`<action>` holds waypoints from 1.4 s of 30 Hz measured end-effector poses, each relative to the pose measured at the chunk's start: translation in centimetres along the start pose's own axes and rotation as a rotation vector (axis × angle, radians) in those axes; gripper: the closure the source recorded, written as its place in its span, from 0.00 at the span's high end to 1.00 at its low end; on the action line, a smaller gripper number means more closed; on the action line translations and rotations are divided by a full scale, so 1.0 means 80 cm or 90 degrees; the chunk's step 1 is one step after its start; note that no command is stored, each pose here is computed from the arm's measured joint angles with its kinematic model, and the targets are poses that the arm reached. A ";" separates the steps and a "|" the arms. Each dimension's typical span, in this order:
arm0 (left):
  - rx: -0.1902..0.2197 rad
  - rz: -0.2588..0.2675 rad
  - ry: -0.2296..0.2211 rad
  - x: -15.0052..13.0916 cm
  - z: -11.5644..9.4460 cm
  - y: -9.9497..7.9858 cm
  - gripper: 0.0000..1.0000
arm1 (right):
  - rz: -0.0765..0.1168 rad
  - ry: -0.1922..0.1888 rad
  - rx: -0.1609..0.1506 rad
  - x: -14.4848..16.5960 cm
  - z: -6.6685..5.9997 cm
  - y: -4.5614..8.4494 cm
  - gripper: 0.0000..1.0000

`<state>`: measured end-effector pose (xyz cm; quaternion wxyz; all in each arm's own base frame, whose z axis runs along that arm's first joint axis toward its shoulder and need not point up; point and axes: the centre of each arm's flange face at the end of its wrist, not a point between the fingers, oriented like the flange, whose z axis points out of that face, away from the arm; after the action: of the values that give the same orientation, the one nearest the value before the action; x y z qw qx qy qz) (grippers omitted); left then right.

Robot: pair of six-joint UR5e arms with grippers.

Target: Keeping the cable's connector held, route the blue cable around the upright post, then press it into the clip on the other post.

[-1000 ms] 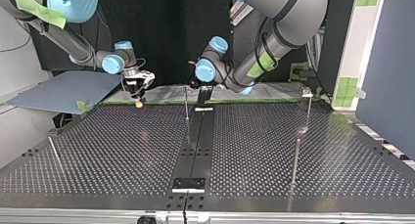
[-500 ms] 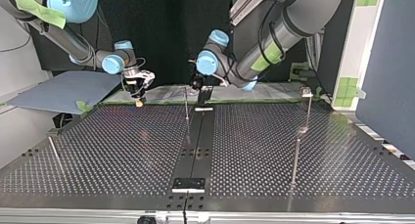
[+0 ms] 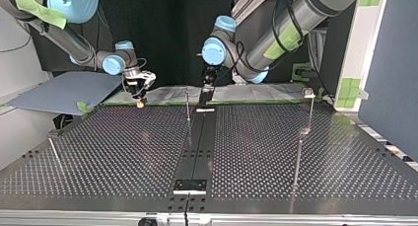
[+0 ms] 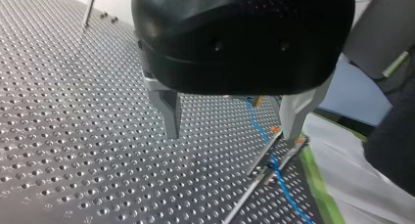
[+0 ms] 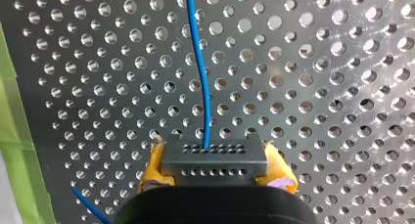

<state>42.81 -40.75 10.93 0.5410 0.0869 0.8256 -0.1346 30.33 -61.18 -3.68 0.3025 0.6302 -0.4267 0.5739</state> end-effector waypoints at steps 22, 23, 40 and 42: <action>-0.110 0.033 0.058 -0.004 -0.146 0.036 1.00 | 0.009 0.000 0.003 0.000 0.000 0.000 0.00; -0.109 0.029 0.056 -0.005 -0.151 0.037 1.00 | 0.009 0.000 0.003 0.000 0.000 0.000 0.00; -0.096 -0.046 -0.016 -0.015 -0.199 0.048 1.00 | -0.006 -0.002 0.007 -0.001 0.000 -0.002 0.00; -0.096 -0.046 -0.017 -0.015 -0.199 0.049 1.00 | -0.007 -0.002 0.007 -0.001 0.000 -0.002 0.00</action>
<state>30.54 -32.02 17.54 0.5518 0.0143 0.8287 -0.0928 30.46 -61.07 -3.77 0.3017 0.6347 -0.4208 0.5736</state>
